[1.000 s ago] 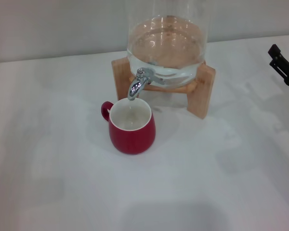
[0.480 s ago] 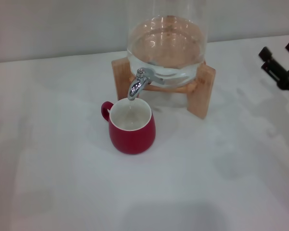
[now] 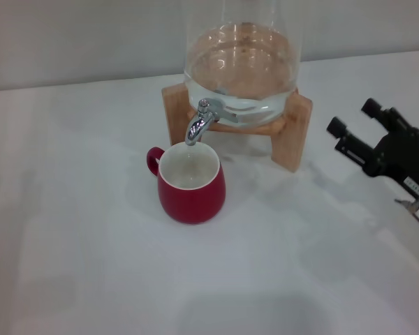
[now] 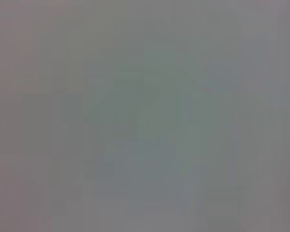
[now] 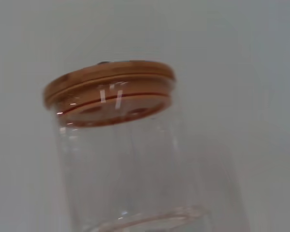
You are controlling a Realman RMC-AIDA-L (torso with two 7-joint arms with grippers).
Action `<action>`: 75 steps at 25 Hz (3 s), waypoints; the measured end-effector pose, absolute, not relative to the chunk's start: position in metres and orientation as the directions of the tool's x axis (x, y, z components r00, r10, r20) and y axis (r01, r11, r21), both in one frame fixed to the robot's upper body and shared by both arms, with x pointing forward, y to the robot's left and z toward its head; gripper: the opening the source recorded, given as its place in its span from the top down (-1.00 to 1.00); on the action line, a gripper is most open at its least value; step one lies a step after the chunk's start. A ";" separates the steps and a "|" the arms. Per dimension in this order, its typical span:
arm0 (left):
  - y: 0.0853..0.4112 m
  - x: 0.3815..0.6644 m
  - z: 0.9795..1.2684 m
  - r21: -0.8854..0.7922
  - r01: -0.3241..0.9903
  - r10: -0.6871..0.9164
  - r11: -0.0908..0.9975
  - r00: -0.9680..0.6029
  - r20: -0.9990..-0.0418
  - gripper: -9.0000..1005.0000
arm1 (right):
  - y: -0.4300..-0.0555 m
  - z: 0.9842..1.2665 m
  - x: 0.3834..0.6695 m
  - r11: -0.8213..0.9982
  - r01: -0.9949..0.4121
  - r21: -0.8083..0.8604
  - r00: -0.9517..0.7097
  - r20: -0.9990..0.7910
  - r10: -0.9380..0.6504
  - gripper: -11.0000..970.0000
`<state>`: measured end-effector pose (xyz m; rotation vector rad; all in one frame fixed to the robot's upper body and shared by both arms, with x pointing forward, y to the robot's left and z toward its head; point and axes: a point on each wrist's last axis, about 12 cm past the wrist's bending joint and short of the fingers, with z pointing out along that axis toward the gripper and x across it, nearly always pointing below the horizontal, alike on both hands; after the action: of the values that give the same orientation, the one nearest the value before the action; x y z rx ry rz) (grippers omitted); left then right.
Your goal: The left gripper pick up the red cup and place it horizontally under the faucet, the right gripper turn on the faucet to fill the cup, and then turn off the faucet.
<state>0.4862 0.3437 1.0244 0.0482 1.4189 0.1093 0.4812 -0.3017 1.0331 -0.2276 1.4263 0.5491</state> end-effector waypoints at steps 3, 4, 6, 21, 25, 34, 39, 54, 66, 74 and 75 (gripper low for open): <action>0.343 0.486 1.024 0.101 -0.044 0.106 0.994 0.146 -0.984 -0.28 | -0.297 1.032 0.478 0.835 -0.518 0.186 0.029 -0.972 0.235 -0.80; 0.343 0.486 1.024 0.101 -0.043 0.106 0.994 0.145 -0.984 -0.28 | -0.295 1.032 0.477 0.822 -0.533 0.199 0.018 -0.969 0.246 -0.80; 0.343 0.487 1.024 0.101 -0.042 0.106 0.994 0.143 -0.984 -0.28 | -0.292 1.032 0.476 0.809 -0.550 0.208 0.007 -0.967 0.254 -0.80; 0.340 0.487 1.022 0.106 -0.024 0.109 0.994 0.133 -0.985 -0.28 | -0.256 1.042 0.489 0.698 -0.681 0.221 -0.020 -0.958 0.284 -0.80; 0.339 0.488 1.022 0.107 -0.022 0.109 0.994 0.133 -0.985 -0.28 | -0.244 1.044 0.495 0.675 -0.702 0.226 -0.043 -0.960 0.276 -0.80; 0.338 0.489 1.022 0.107 -0.019 0.108 0.994 0.133 -0.985 -0.27 | -0.229 1.047 0.503 0.647 -0.730 0.220 -0.060 -0.964 0.261 -0.80; 0.337 0.491 1.022 0.107 -0.012 0.108 0.994 0.127 -0.986 -0.27 | -0.225 1.049 0.507 0.641 -0.737 0.215 -0.058 -0.965 0.256 -0.80; 0.336 0.492 1.022 0.107 -0.009 0.107 0.994 0.127 -0.986 -0.27 | -0.211 1.056 0.517 0.608 -0.770 0.195 -0.050 -0.968 0.248 -0.80; 0.334 0.497 1.025 0.108 -0.002 0.108 0.994 0.137 -0.985 -0.26 | -0.203 1.058 0.515 0.583 -0.789 0.194 -0.050 -0.966 0.254 -0.80; 0.334 0.497 1.025 0.108 -0.002 0.108 0.994 0.137 -0.985 -0.26 | -0.202 1.057 0.514 0.570 -0.795 0.207 -0.067 -0.964 0.256 -0.80; 0.334 0.497 1.025 0.108 -0.001 0.108 0.994 0.138 -0.985 -0.26 | -0.202 1.057 0.513 0.569 -0.795 0.207 -0.068 -0.964 0.257 -0.80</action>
<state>0.4974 0.3340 1.0248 0.0884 1.4312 0.0790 0.5133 -0.2015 1.0571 -0.5055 1.3805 0.9270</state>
